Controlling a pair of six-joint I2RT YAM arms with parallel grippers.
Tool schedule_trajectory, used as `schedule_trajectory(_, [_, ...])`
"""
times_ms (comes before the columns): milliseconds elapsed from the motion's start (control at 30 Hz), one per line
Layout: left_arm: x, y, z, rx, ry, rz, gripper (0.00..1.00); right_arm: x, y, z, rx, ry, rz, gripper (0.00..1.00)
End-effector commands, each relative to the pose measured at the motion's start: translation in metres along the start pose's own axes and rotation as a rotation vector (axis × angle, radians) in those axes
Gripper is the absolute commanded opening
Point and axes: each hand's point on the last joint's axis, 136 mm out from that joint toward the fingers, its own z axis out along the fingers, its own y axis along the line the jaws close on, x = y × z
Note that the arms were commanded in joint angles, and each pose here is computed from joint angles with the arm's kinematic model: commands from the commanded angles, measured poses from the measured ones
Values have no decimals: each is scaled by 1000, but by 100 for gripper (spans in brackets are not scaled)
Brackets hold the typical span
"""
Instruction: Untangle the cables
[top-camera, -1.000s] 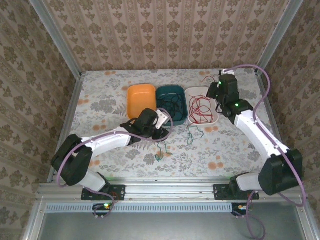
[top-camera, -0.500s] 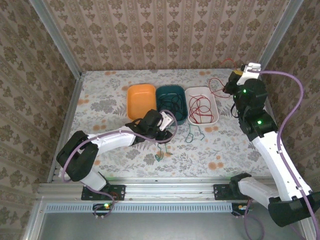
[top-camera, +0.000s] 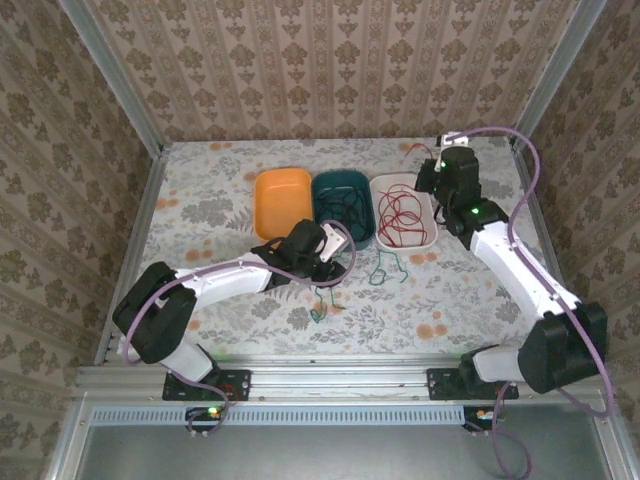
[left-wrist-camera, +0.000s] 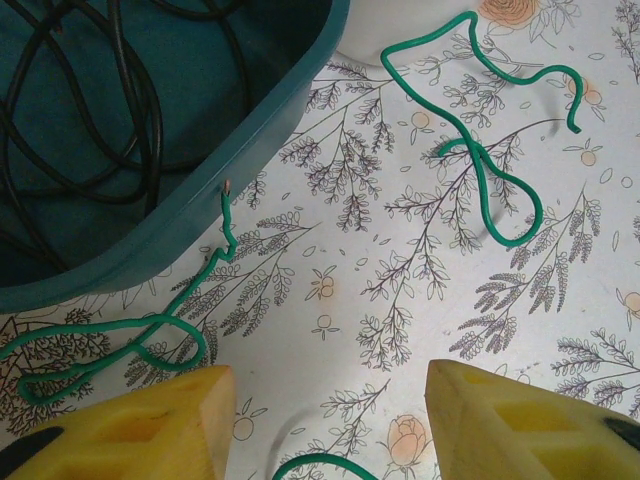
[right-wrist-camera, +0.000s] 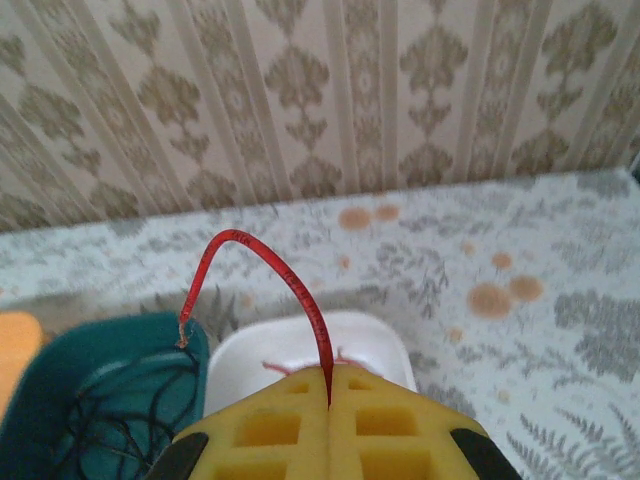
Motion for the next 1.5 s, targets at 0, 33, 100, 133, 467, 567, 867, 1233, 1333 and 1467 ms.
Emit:
schedule_trajectory(0, [-4, -1, -9, -9, -14, 3, 54, 44, -6, 24, 38, 117, 65, 4])
schedule_trajectory(33, [-4, 0, -8, -9, -14, 2, 54, 56, -7, 30, 49, 156, 69, 4])
schedule_trajectory(100, [-4, 0, -8, -10, -17, 0, 54, 84, -5, 42, 52, 249, 79, 4])
schedule_trajectory(133, [-5, 0, -9, -11, -19, -2, 54, 96, -5, 46, 58, 293, 84, 4])
schedule_trajectory(467, [-12, 19, -21, -27, -71, -81, 55, 154, -5, 58, 91, 498, 154, 23])
schedule_trajectory(567, [-10, 14, -19, -20, -36, -33, 57, 133, -9, 48, 107, 433, 161, 42])
schedule_trajectory(867, [-24, -45, 24, 84, 59, 190, 67, 86, -27, 6, 158, 286, 166, 59])
schedule_trajectory(1233, [-30, -67, 86, 129, 174, 228, 41, 71, -41, -36, 159, 209, 183, 59])
schedule_trajectory(1333, [-24, -73, 92, 169, 191, 223, 32, 71, -42, -44, 154, 200, 188, 59])
schedule_trajectory(1467, [-19, -78, 96, 206, 204, 214, 26, 69, -46, -52, 165, 187, 193, 59])
